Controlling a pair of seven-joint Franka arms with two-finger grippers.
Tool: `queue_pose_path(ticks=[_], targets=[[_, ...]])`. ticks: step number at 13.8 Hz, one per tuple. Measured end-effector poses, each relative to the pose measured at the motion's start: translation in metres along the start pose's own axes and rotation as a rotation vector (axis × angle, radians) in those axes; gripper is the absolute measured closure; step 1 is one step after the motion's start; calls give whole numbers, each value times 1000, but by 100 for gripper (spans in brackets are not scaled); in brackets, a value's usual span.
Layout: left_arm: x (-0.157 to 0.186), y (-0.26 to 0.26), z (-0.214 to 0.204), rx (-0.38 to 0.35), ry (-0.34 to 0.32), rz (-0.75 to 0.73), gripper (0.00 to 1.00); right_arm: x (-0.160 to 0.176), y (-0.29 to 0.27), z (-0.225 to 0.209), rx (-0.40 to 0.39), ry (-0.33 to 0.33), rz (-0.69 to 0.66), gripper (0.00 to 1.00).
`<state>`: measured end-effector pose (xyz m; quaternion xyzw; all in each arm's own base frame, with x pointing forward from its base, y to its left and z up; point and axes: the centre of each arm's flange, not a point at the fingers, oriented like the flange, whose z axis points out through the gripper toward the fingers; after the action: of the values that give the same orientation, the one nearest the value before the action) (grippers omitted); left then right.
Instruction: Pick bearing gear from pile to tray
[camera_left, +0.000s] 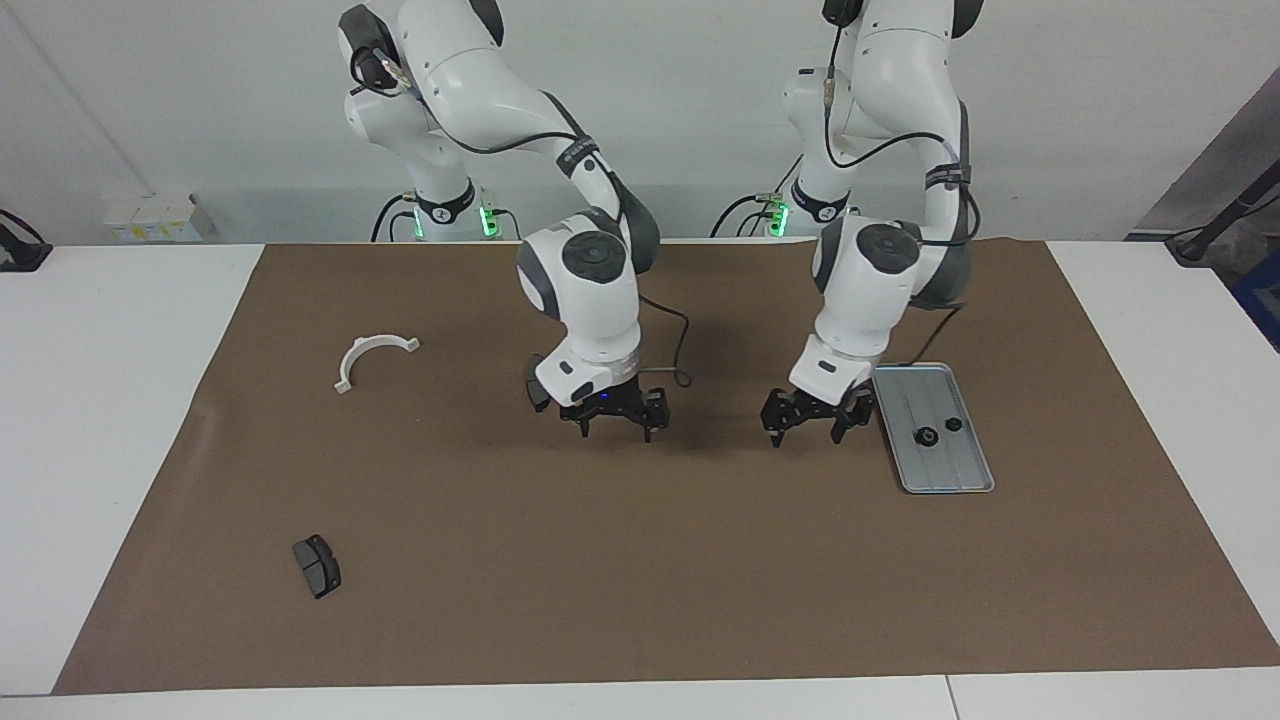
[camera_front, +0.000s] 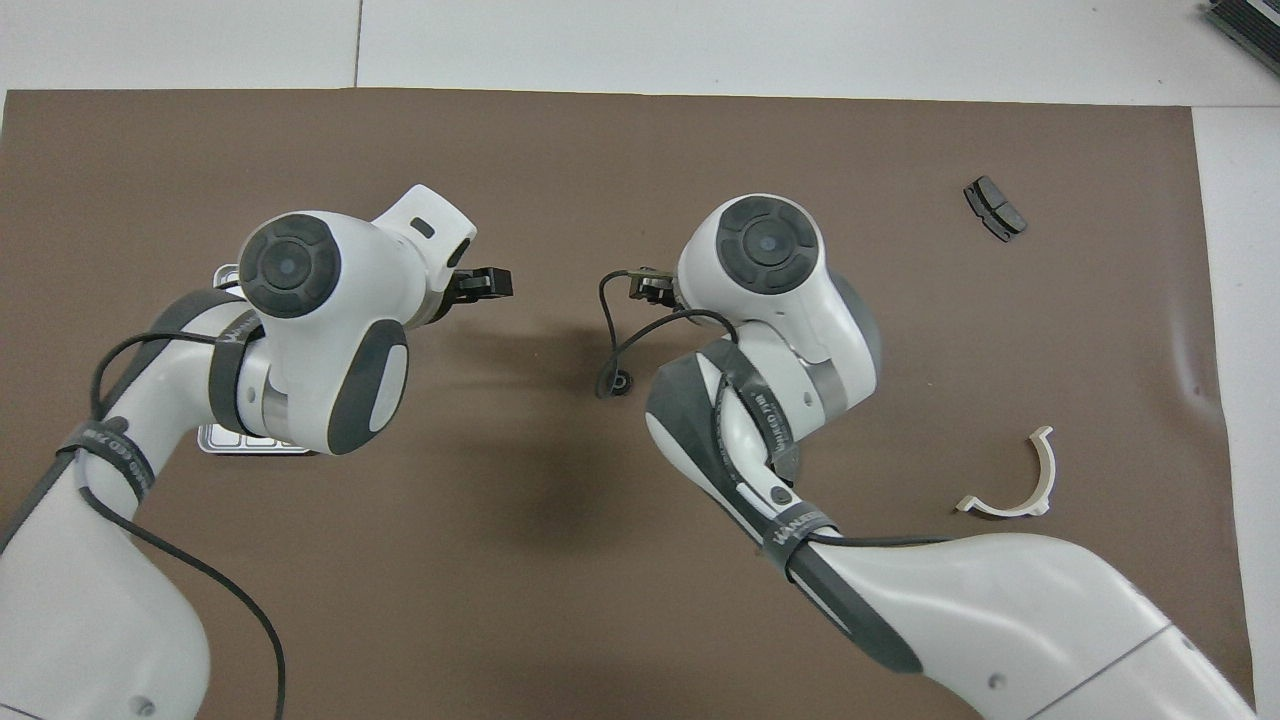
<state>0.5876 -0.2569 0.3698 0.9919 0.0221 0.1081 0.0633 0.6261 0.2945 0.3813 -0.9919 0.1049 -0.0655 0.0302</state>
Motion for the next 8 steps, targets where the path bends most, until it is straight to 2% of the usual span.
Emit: queue_pose_path(ticks=[2, 3, 8], targets=[[-20, 41, 2, -29, 18, 1, 3, 20, 51, -32, -3, 27, 3, 0], [-31, 57, 7, -37, 17, 18, 7, 26, 75, -45, -11, 30, -3, 0], [-86, 112, 52, -54, -6, 116, 15, 43, 167, -112, -56, 21, -32, 0]])
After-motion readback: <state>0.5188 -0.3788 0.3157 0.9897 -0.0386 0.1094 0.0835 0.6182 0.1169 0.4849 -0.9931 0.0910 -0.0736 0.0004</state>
